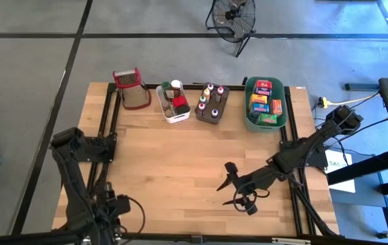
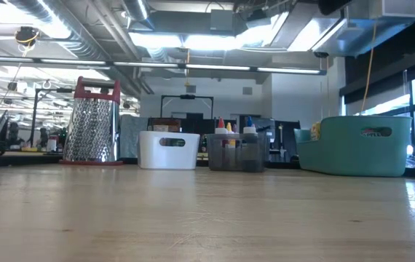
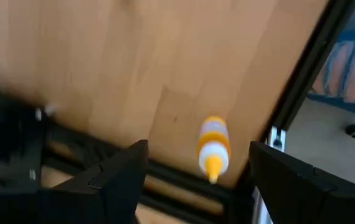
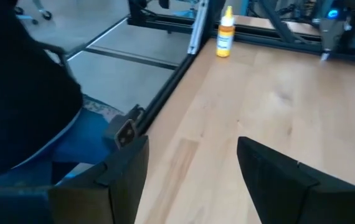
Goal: Pick & Place Kitchen Items
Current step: Put the yellow coloring bottle into the black transparent bin
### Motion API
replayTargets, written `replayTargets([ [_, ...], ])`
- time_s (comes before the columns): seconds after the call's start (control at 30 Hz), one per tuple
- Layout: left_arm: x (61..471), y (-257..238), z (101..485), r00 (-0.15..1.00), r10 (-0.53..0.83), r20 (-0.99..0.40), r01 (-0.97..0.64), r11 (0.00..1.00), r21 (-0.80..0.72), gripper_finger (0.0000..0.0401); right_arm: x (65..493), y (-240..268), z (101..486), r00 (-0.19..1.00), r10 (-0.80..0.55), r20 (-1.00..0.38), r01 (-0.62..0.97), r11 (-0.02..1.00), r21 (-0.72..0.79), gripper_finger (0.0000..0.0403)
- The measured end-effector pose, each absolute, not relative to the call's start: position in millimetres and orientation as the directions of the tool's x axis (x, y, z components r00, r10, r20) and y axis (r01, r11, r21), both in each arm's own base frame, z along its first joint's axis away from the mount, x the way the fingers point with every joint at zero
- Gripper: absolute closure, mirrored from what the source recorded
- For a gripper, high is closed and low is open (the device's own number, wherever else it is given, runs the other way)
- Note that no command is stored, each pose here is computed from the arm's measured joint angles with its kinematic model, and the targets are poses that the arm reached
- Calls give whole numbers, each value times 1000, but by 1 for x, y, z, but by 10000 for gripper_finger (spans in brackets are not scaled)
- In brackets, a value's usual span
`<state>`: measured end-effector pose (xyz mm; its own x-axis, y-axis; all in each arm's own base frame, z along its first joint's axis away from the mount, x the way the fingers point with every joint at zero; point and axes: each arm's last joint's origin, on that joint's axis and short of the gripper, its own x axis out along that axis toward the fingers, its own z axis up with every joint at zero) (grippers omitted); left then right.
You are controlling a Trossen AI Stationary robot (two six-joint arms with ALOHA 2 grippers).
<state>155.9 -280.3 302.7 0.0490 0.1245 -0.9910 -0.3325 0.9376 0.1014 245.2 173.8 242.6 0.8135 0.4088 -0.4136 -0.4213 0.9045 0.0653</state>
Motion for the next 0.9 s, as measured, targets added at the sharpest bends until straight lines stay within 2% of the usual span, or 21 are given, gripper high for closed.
replayTargets([
  [0.23,147,-284,304,-14,87,-996,-435,896,84,127,249,168,243,826,383,-413,-404,914,39,157],
  [0.43,125,-295,303,-74,61,-995,-449,889,88,127,254,162,243,837,365,-407,-395,919,11,157],
  [0.77,93,-307,302,-3,93,-996,-409,908,86,128,259,153,243,849,336,-407,-371,929,-7,157],
  [0.9,89,-315,292,-2,128,-992,-284,951,123,137,259,153,243,849,335,-407,-370,929,-7,157],
])
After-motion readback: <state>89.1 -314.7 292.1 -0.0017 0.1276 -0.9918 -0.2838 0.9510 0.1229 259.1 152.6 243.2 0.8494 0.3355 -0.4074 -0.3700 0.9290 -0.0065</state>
